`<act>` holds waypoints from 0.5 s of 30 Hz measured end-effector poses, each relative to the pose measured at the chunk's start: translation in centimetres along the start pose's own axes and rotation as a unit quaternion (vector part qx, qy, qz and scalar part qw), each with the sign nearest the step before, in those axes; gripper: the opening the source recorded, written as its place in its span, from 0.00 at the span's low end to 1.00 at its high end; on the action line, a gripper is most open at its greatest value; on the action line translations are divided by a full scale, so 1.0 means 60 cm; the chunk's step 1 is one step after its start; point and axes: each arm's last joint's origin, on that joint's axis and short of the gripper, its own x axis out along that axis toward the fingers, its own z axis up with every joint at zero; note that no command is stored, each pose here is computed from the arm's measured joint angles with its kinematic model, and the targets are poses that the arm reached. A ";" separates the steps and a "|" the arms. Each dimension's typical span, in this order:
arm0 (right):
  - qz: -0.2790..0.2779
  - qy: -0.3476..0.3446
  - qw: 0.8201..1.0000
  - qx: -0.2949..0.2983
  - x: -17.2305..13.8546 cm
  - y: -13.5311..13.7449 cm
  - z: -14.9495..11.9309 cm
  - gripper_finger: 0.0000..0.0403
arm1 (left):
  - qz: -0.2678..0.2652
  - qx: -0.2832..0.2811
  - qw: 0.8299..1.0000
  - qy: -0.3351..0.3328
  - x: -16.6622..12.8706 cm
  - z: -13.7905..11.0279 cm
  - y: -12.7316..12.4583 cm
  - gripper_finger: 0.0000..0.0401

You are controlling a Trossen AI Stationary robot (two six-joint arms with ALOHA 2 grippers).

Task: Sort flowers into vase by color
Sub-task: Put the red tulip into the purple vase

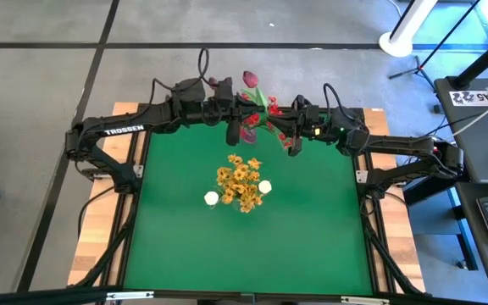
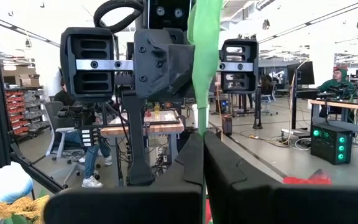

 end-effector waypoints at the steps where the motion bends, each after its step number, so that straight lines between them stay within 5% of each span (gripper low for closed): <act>1: 0.001 0.000 1.000 0.000 0.000 0.000 0.000 0.00 | -0.001 0.001 1.000 0.000 0.000 0.000 -0.002 0.01; 8: 0.001 0.000 1.000 0.000 0.000 0.000 0.000 0.06 | -0.003 0.002 1.000 0.001 0.000 -0.001 -0.005 0.00; 15: 0.018 0.000 1.000 0.012 0.000 0.002 0.001 0.22 | -0.003 0.002 1.000 0.004 0.001 -0.002 -0.005 0.00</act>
